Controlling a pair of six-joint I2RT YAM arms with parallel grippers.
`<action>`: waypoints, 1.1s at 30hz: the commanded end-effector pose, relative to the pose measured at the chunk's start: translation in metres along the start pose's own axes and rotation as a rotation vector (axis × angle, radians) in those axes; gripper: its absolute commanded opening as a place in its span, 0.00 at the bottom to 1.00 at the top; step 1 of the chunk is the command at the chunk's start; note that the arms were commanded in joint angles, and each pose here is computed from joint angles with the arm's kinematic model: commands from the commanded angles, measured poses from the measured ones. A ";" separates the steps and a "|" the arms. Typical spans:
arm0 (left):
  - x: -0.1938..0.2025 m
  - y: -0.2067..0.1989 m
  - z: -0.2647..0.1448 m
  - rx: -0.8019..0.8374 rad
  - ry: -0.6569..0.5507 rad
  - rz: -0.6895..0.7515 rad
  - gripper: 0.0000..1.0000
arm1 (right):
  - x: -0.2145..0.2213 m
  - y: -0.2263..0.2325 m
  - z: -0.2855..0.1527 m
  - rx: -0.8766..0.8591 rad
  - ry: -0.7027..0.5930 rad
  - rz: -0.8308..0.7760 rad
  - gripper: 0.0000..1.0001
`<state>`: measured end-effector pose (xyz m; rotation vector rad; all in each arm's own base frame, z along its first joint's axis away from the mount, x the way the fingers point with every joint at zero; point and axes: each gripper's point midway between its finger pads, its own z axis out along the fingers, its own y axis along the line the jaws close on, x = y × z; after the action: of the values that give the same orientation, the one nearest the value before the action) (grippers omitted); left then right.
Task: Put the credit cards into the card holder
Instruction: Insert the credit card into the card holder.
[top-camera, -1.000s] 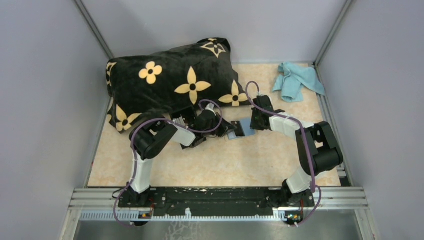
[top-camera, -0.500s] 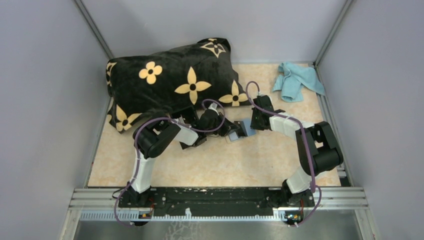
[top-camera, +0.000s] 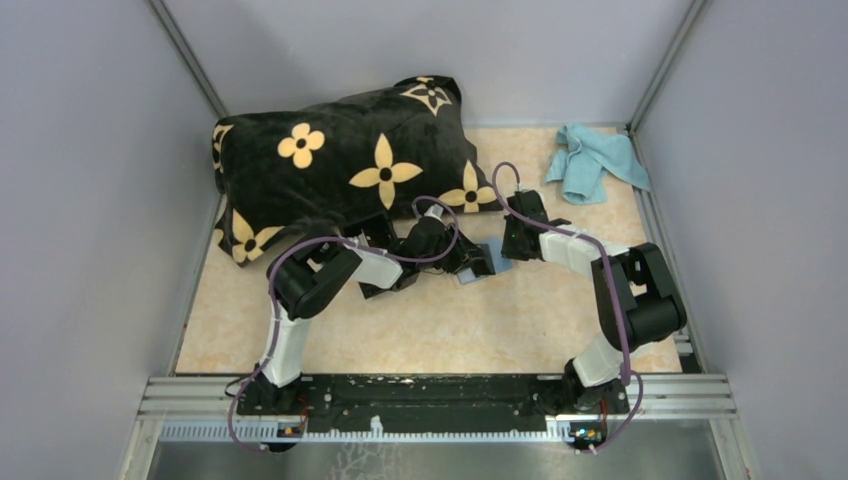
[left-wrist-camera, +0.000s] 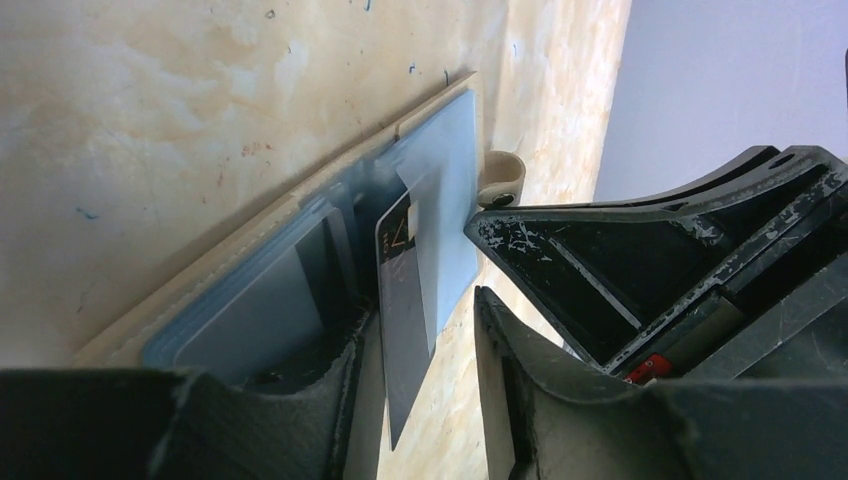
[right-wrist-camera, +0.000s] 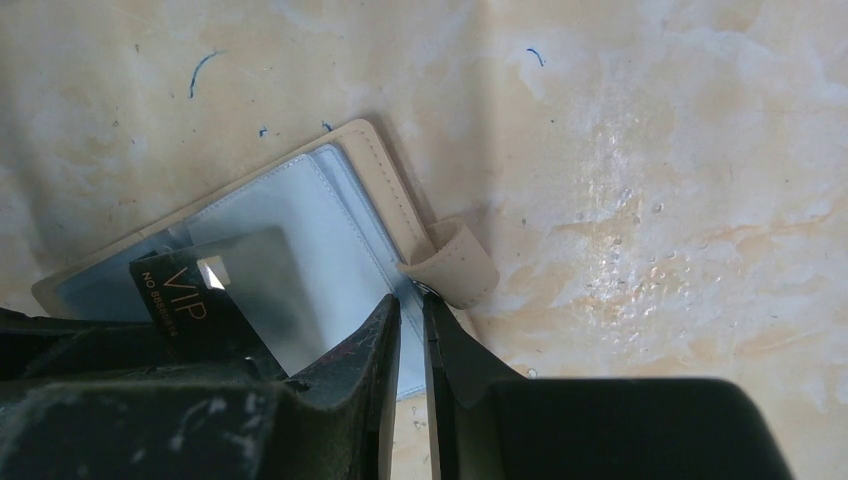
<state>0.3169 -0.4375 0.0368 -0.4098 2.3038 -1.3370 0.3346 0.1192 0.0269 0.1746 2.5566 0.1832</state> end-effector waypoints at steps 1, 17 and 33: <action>0.006 0.014 -0.008 -0.083 0.010 0.052 0.44 | -0.011 0.007 -0.002 -0.022 -0.010 0.001 0.16; 0.003 0.016 -0.026 -0.165 0.021 0.135 0.49 | -0.011 0.007 -0.006 -0.028 -0.015 0.004 0.16; 0.005 0.009 -0.032 -0.170 0.019 0.154 0.48 | -0.011 0.007 -0.010 -0.032 -0.020 0.006 0.16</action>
<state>0.3018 -0.4179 0.0426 -0.2935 2.3967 -1.1402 0.3342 0.1200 0.0271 0.1731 2.5590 0.1894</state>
